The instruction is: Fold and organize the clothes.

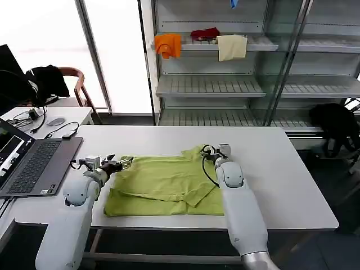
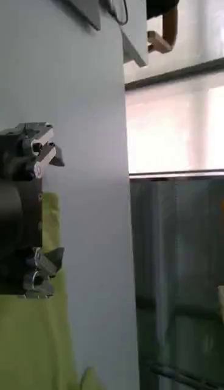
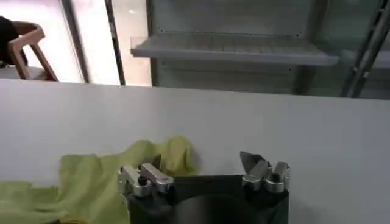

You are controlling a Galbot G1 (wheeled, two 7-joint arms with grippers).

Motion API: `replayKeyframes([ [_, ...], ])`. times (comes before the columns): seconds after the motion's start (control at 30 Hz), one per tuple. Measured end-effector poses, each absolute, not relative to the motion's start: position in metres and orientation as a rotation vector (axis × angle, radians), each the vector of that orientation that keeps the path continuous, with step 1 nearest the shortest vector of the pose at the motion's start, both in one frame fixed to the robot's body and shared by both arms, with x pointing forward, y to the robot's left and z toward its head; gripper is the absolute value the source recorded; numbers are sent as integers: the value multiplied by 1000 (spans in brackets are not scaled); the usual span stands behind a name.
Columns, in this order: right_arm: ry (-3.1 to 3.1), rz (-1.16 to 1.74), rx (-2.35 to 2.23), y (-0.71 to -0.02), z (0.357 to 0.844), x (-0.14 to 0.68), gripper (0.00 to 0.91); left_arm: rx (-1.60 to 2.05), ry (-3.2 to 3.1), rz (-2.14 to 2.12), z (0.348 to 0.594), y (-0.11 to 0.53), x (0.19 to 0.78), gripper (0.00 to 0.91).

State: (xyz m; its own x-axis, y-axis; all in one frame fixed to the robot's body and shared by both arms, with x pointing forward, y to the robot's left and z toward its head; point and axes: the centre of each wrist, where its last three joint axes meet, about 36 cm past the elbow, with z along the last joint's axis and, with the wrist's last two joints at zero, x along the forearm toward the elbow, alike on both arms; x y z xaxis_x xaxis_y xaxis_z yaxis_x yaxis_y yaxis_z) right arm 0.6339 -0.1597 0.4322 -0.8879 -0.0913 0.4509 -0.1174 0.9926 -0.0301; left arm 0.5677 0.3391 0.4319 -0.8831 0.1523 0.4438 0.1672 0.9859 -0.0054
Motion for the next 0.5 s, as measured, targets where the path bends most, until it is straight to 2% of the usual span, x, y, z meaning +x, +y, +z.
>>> replayKeyframes([
  [0.03,-2669,82,150,-159,432,635,907,-223,-2670,-46,431,340,569,826],
  [0.2,-2661,97,164,-157,430,637,907,-213,-2646,-51,424,343,575,705],
  [0.27,-2658,102,173,-156,429,637,836,-212,-2638,-51,421,344,575,685],
  [0.33,-2657,108,185,-155,429,637,705,-214,-2635,-51,420,345,576,645],
  [0.37,-2655,111,192,-154,428,636,605,-216,-2634,-52,419,346,576,635],
  [0.4,-2654,115,197,-154,428,636,564,-218,-2633,-53,419,346,575,615],
  [0.43,-2652,118,204,-153,427,635,403,-220,-2631,-56,418,346,575,524],
  [0.47,-2651,120,210,-153,426,635,282,-222,-2630,-56,418,345,575,494],
  [0.5,-2650,121,217,-152,426,634,50,-223,-2629,-56,417,345,575,423],
])
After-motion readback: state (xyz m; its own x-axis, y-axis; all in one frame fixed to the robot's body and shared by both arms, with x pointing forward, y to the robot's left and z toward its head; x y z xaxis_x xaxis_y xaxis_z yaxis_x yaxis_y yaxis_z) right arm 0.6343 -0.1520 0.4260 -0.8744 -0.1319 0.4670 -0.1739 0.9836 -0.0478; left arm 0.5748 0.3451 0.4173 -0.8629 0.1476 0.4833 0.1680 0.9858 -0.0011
